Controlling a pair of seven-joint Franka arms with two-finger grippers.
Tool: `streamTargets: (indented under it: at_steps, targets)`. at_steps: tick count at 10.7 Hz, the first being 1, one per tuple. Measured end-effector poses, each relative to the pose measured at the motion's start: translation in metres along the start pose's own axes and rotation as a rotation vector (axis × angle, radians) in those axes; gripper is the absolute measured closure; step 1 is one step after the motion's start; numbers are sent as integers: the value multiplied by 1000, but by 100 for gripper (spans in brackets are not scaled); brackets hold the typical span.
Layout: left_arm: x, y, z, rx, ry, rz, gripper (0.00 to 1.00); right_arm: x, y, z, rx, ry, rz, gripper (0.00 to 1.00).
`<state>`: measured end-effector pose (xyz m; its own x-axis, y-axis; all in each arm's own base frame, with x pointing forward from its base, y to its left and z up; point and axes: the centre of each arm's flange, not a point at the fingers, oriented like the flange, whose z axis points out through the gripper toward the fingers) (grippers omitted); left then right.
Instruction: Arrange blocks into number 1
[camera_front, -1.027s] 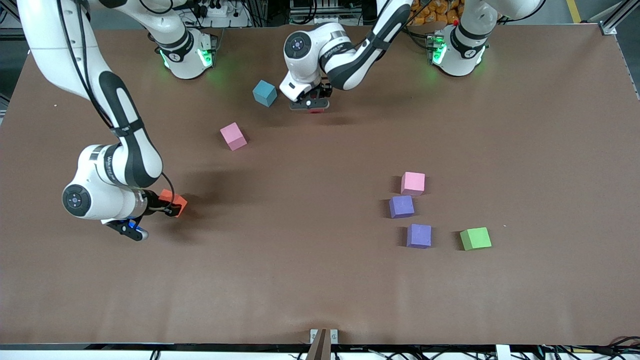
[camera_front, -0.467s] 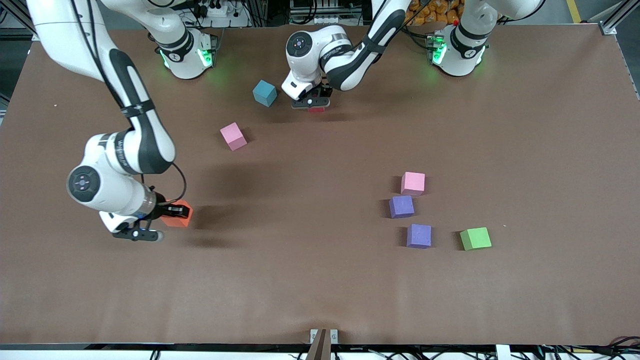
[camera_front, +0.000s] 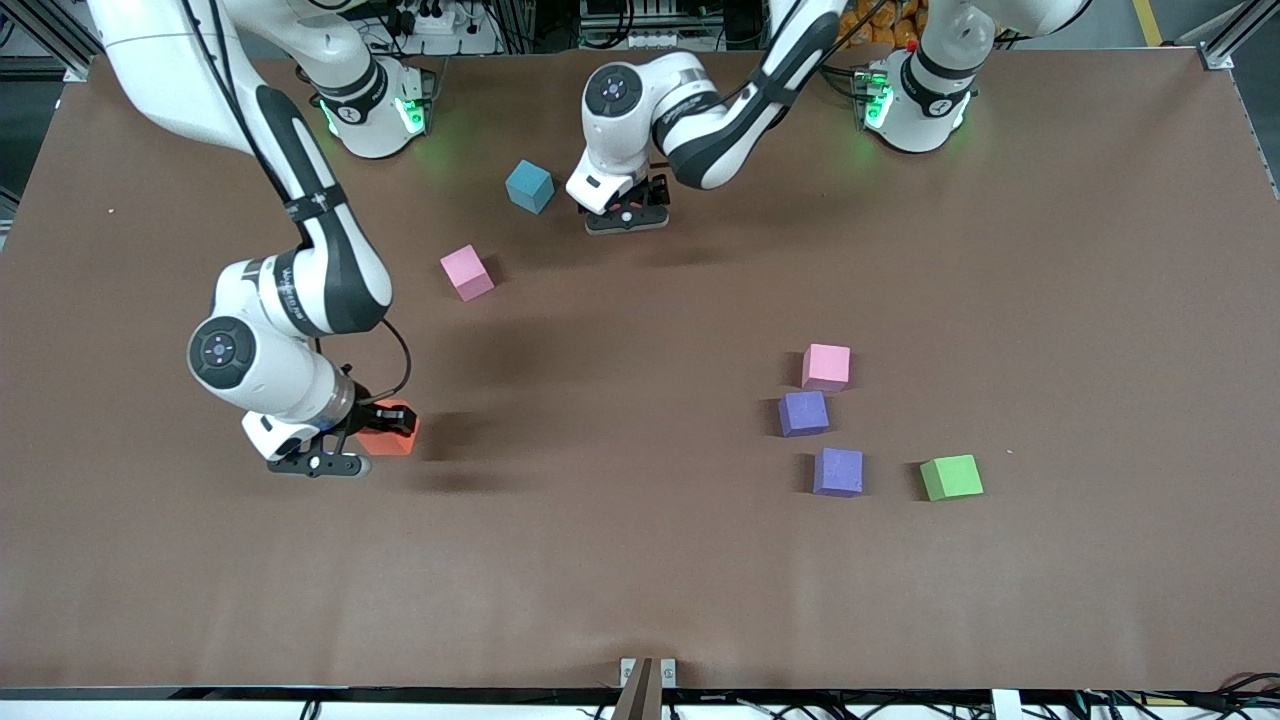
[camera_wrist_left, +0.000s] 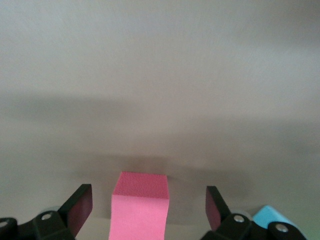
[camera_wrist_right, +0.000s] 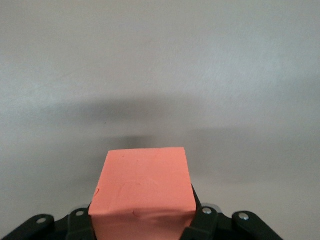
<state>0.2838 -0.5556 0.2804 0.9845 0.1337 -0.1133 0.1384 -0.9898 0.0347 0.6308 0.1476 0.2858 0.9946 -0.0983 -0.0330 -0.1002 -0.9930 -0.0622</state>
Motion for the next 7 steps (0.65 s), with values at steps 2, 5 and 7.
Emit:
streamTargets:
  at_steps: [2, 5, 7]
  targets:
    - [34, -19, -54, -9, 35, -10, 0, -38, -36, 13, 18, -62, 17, 38]
    - [129, -87, -100, 14, 52, 43, 0, -105, -98, 26, 22, -129, -21, 38]
    - [189, -141, -102, 25, 43, 77, 0, -143, -136, 28, 17, -144, -22, 38]
